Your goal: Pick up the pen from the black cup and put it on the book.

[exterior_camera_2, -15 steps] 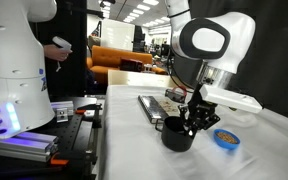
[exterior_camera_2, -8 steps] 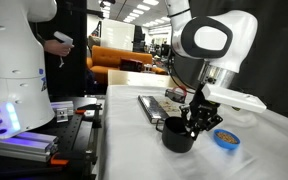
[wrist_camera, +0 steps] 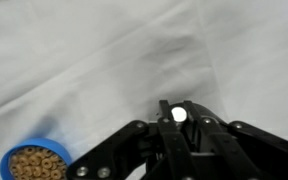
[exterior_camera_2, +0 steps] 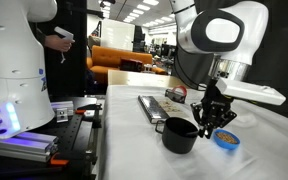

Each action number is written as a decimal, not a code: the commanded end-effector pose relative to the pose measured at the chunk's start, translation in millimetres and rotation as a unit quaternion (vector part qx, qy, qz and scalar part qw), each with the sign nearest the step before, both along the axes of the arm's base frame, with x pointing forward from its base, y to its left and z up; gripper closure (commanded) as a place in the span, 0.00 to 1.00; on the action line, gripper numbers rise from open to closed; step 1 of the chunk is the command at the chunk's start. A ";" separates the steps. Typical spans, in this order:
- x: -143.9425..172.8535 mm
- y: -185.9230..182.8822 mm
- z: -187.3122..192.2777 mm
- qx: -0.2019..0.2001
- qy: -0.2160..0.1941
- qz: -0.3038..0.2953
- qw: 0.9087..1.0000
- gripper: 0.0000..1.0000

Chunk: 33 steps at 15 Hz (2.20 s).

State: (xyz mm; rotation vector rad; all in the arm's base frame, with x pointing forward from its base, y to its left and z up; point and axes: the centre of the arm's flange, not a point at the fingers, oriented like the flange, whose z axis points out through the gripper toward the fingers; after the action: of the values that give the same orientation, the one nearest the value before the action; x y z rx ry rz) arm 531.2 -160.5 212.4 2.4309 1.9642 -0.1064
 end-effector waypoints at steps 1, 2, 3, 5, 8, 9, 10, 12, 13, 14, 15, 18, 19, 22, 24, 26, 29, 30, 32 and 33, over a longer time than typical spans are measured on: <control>8.1 -3.9 10.5 -0.010 -0.001 0.003 1.000 0.96; 11.0 -5.1 13.1 -0.013 -0.004 0.005 1.000 0.96; 13.2 -6.0 15.6 -0.015 -0.007 0.007 1.000 0.96; 19.5 -8.7 22.2 -0.023 -0.013 0.014 1.000 0.96; 26.4 -11.9 30.5 -0.031 -0.021 0.021 0.999 0.96; 27.9 -12.6 32.6 -0.032 -0.023 0.022 0.999 0.96; 29.6 -12.8 34.5 -0.034 -0.024 0.024 0.999 0.96; 32.4 -12.2 37.5 -0.037 -0.028 0.028 0.999 0.96; 33.0 -12.2 38.6 -0.038 -0.029 0.029 0.998 0.96; 34.0 -12.8 39.8 -0.040 -0.029 0.030 0.998 0.96; 35.1 -14.3 40.9 -0.043 -0.028 0.033 0.998 0.96; 34.8 -19.2 44.2 -0.057 -0.021 0.047 0.997 0.96; 35.0 -22.2 46.3 -0.062 -0.018 0.051 0.997 0.96; 39.2 -33.4 55.6 -0.079 -0.010 0.064 0.995 0.96; 41.2 -38.1 60.5 -0.087 -0.005 0.075 0.993 0.96; 42.7 -40.2 63.5 -0.091 -0.001 0.083 0.992 0.96; 43.7 -40.9 65.8 -0.090 0.004 0.094 0.992 0.96; 43.8 -41.2 66.0 -0.089 0.006 0.096 0.991 0.96; 43.8 -41.0 66.3 -0.088 0.008 0.097 0.991 0.96; 43.9 -41.1 66.3 -0.088 0.007 0.096 0.991 0.96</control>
State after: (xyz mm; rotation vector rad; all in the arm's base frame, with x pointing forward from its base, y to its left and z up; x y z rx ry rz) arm 573.7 -197.6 273.3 2.1494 2.0560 -0.2573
